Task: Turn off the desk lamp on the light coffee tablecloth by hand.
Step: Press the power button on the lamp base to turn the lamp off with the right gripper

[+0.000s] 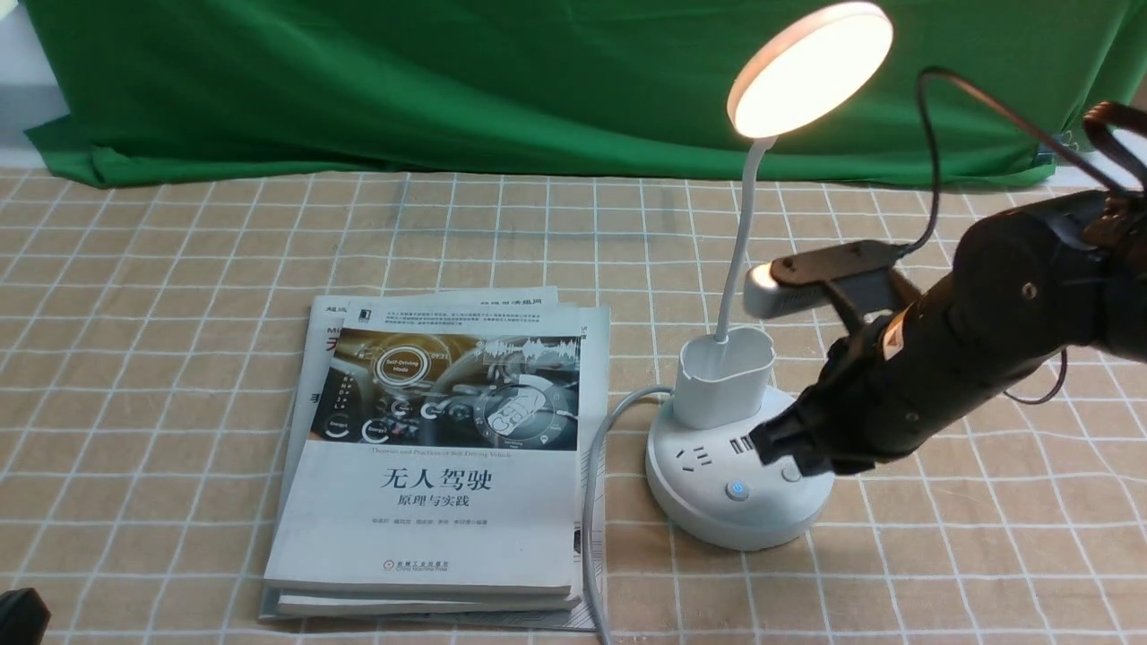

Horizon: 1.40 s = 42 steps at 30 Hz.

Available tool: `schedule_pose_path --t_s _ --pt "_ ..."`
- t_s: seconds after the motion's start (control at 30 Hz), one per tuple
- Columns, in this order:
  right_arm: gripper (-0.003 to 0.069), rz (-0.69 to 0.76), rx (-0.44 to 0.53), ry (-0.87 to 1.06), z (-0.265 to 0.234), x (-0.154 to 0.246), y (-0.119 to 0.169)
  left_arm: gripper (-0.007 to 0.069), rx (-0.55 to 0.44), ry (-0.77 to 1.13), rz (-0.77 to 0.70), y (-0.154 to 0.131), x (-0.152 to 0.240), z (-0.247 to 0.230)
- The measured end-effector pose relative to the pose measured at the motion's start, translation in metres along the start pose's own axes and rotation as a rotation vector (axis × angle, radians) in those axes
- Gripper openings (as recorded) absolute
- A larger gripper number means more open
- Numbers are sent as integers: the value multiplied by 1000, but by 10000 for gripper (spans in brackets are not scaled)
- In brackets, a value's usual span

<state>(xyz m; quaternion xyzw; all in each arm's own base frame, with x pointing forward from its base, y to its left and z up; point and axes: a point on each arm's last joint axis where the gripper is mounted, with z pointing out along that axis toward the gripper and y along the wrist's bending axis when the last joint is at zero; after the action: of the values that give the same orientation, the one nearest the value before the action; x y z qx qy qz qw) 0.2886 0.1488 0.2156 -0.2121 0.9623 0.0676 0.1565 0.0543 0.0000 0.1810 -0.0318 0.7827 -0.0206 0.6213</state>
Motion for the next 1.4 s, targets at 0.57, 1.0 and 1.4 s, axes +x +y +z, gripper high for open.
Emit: schedule_pose_path --t_s 0.57,1.0,1.4 --pt "39 -116 10 -30 14 -6 -6 3 0 0 0 0 0 0" --pt "39 -116 11 -68 33 4 -7 3 0 0 0 0 0 0" --pt "39 -106 7 -74 36 3 -7 3 0 0 0 0 0 0"
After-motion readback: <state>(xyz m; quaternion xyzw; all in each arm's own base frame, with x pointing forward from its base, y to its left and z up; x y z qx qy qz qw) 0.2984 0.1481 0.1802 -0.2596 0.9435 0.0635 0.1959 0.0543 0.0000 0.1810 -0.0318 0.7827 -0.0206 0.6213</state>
